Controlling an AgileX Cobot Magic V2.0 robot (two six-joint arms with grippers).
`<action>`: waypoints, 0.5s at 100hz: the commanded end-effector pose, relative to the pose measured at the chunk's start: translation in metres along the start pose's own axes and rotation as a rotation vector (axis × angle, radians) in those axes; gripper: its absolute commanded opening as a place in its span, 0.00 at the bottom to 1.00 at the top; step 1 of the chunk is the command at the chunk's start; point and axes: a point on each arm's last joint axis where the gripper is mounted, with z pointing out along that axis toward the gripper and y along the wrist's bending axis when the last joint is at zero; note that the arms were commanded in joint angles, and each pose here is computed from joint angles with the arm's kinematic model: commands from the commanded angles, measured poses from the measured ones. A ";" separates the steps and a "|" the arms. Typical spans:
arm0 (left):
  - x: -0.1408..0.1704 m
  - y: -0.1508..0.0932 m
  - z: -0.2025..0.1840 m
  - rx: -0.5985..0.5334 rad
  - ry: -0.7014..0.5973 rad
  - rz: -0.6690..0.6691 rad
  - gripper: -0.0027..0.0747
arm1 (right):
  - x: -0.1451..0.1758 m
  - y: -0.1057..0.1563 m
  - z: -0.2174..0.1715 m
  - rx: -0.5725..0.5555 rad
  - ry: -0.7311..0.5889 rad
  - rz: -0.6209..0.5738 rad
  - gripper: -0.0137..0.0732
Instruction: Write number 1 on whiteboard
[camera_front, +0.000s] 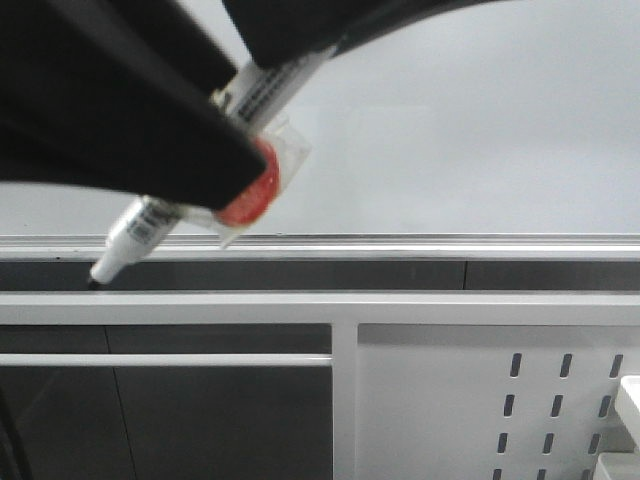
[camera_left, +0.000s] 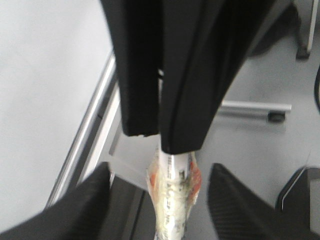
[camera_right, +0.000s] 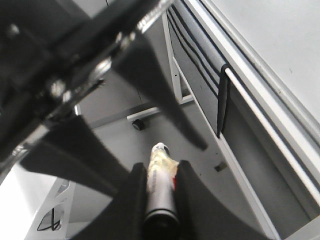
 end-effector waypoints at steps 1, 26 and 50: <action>-0.021 0.006 -0.023 -0.033 -0.168 -0.037 0.68 | -0.019 0.004 -0.017 0.037 -0.111 -0.013 0.08; -0.022 0.007 -0.083 -0.051 -0.381 -0.163 0.55 | -0.026 0.012 -0.053 0.151 -0.249 -0.098 0.08; 0.026 0.001 -0.134 -0.152 -0.529 -0.371 0.26 | 0.004 0.016 -0.088 0.375 -0.375 -0.204 0.08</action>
